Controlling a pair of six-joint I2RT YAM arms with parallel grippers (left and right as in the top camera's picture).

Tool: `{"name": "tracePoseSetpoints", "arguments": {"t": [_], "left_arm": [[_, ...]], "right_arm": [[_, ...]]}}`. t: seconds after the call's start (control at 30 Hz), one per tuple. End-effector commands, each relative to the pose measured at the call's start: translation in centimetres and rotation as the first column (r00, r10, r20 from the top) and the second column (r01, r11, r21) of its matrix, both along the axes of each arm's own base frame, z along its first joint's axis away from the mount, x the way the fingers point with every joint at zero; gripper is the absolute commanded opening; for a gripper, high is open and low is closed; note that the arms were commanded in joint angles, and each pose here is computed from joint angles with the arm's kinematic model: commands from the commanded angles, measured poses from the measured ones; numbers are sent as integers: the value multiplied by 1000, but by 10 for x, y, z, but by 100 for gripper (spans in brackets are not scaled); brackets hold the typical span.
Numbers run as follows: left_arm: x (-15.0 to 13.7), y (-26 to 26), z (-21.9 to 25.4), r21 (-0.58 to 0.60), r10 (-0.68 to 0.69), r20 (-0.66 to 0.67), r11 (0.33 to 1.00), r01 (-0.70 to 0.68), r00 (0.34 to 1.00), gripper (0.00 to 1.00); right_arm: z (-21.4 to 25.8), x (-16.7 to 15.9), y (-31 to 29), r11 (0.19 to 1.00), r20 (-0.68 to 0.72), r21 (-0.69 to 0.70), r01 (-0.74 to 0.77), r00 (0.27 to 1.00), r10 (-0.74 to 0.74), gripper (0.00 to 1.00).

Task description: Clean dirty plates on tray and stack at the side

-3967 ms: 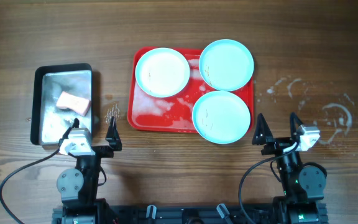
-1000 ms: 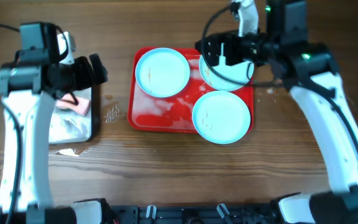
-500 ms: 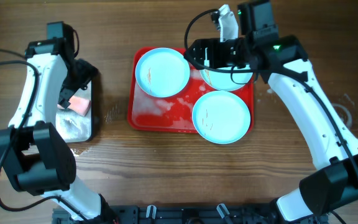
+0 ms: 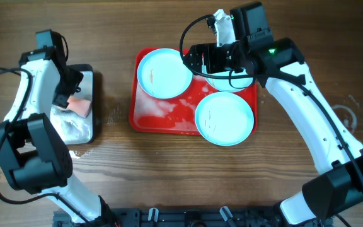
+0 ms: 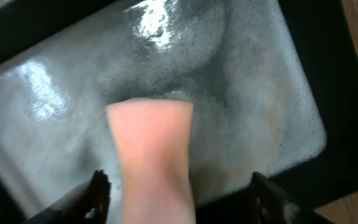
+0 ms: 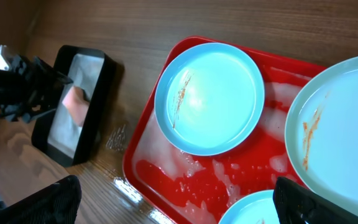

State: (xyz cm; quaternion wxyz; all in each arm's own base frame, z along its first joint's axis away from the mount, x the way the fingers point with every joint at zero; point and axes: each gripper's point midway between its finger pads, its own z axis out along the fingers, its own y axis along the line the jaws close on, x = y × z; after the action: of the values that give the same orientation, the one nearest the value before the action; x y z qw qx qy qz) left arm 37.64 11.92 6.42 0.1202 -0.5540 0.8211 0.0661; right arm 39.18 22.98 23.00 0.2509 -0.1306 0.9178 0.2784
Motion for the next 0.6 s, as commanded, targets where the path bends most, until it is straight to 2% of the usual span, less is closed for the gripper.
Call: {"name": "tracePoseSetpoints", "arguments": {"t": [0.0, 0.47, 0.53, 0.57], "left_arm": [[-7, -3, -21, -14, 16, -23, 1000, -16, 1000, 64], [-24, -7, -55, -23, 19, -35, 1000, -19, 999, 63], [-23, -7, -56, -22, 19, -31, 1000, -19, 999, 52], [-23, -7, -56, -22, 19, -31, 1000, -19, 999, 40]], "right_arm": [[3, 5, -2, 1000, 27, -23, 14, 1000, -14, 100], [3, 5, -3, 1000, 24, -26, 17, 1000, -16, 100], [3, 5, -3, 1000, 25, -26, 16, 1000, -16, 100], [3, 5, -3, 1000, 24, -26, 17, 1000, -16, 100]]}}
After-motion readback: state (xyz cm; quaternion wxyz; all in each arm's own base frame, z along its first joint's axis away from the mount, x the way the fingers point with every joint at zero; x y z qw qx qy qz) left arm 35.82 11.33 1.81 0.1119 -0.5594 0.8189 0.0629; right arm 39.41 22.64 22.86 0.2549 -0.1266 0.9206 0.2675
